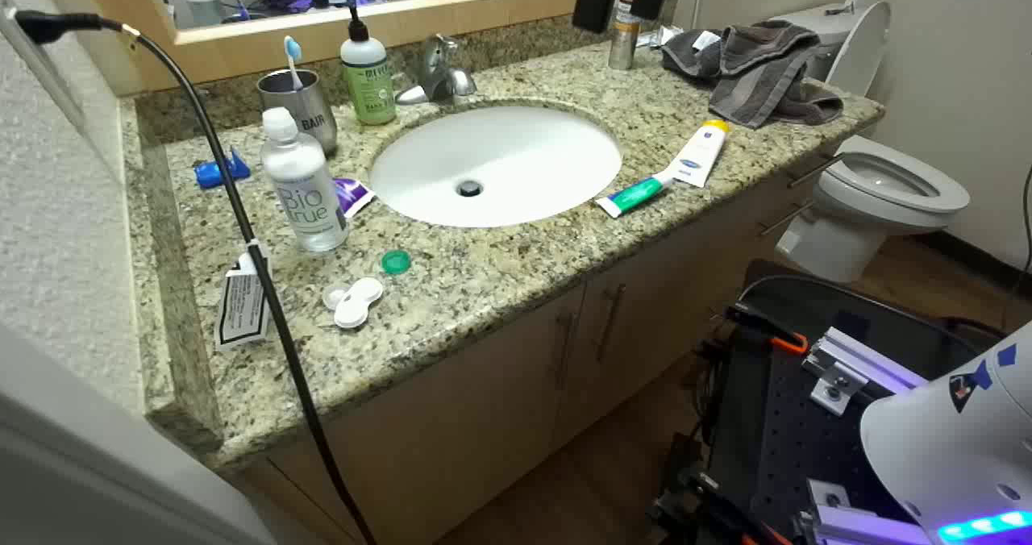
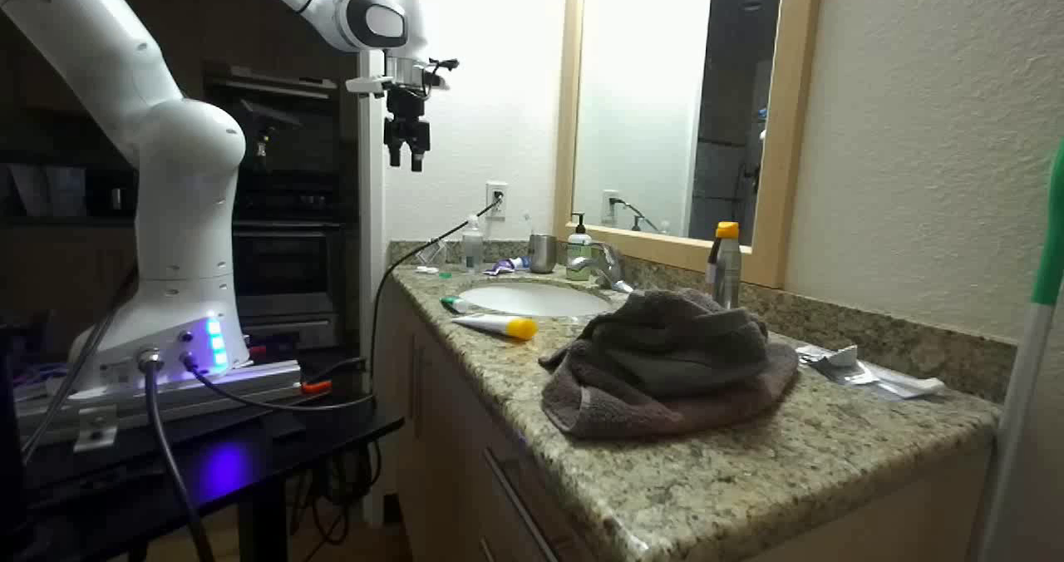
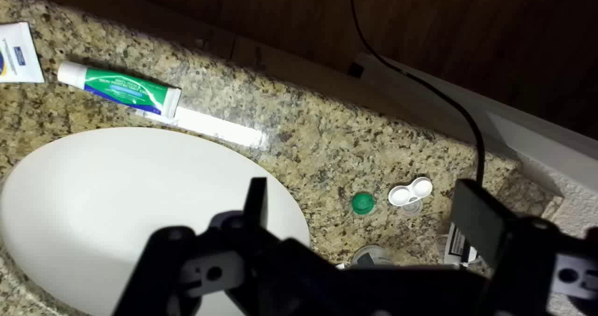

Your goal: Move the green bottle from the left to the right of the sink

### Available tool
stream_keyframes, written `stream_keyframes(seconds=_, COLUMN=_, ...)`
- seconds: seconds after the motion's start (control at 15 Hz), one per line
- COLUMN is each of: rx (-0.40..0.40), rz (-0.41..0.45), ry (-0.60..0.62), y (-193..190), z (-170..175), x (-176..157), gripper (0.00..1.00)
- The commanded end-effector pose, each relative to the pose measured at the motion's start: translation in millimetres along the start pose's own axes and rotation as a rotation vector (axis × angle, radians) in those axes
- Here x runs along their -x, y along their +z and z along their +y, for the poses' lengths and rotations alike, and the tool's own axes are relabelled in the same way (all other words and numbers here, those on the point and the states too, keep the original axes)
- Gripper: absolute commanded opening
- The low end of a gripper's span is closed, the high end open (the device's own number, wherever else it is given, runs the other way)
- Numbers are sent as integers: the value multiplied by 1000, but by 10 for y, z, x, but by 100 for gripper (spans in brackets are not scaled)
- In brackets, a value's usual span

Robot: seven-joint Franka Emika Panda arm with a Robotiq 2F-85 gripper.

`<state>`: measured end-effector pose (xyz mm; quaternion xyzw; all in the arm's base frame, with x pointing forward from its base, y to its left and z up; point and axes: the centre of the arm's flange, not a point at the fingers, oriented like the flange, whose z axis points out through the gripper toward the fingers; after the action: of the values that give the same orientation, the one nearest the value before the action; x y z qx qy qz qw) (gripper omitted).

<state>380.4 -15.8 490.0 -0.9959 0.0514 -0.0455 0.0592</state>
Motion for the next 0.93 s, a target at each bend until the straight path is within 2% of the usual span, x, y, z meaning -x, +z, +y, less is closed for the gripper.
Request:
stream_keyframes(seconds=0.0, rx=0, rz=0, ry=0, y=0, z=0, x=0, gripper=100)
stream_keyframes(seconds=0.67, rx=0, rz=0, ry=0, y=0, z=0, x=0, gripper=100)
stream_keyframes(seconds=0.8, rx=21, rz=52, ry=64, y=-74, z=0, x=-225, gripper=100)
stream_keyframes(seconds=0.87, rx=-10, rz=86, ry=135, y=-201, z=-17, x=-481, gripper=100)
